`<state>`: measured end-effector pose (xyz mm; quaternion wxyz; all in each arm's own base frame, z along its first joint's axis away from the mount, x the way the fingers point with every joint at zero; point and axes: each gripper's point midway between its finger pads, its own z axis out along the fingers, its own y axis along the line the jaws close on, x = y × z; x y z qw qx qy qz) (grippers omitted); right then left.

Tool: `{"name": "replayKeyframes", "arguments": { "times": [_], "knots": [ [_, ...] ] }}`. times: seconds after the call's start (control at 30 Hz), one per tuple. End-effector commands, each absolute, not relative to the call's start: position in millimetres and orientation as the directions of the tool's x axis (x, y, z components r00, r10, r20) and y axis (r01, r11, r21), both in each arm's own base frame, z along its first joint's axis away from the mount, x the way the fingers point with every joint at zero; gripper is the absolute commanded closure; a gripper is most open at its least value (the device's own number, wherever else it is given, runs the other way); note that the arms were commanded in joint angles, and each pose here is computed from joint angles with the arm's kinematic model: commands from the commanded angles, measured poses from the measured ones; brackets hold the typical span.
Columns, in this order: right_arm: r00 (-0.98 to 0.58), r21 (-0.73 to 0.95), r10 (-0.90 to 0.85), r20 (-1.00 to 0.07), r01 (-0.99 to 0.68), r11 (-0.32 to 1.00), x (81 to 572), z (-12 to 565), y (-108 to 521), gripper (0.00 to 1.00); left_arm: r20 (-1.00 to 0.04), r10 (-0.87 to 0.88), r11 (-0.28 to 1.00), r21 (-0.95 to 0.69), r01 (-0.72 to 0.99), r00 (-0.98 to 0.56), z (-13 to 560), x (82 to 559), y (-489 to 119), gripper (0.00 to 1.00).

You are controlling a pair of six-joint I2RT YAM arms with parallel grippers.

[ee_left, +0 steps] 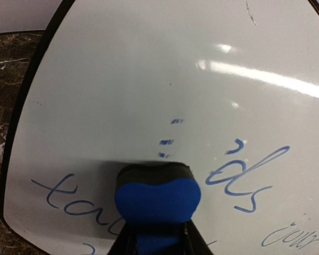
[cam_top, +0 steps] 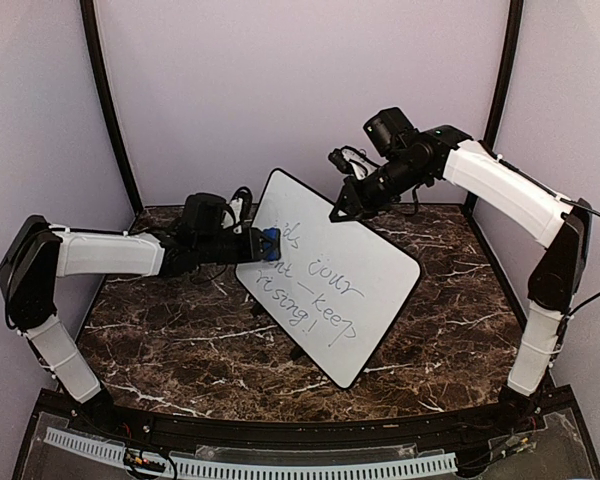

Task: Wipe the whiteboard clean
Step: Erase the center of the whiteboard.

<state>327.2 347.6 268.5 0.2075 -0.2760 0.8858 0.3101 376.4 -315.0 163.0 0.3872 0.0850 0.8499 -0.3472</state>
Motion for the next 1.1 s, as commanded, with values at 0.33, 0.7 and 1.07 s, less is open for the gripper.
{"name": "replayKeyframes", "arguments": {
  "times": [0.33,0.7,1.07],
  "knots": [
    [-0.670,0.410,-0.447,-0.593,-0.729,0.548,307.3,273.6,364.0,1.00,-0.753,-0.117,0.736,-0.504,0.453,-0.648,184.6,398.1,-328.3,1.00],
    [-0.669,0.408,-0.448,-0.593,-0.729,0.549,309.2,270.4,365.3,1.00,-0.693,-0.117,0.752,-0.530,0.393,-0.712,143.4,364.0,-304.0,1.00],
    [-0.673,0.405,-0.447,-0.590,-0.725,0.557,308.0,270.9,362.8,1.00,-0.775,-0.123,0.734,-0.491,0.469,-0.619,200.2,401.5,-328.7,1.00]
  ]
}}
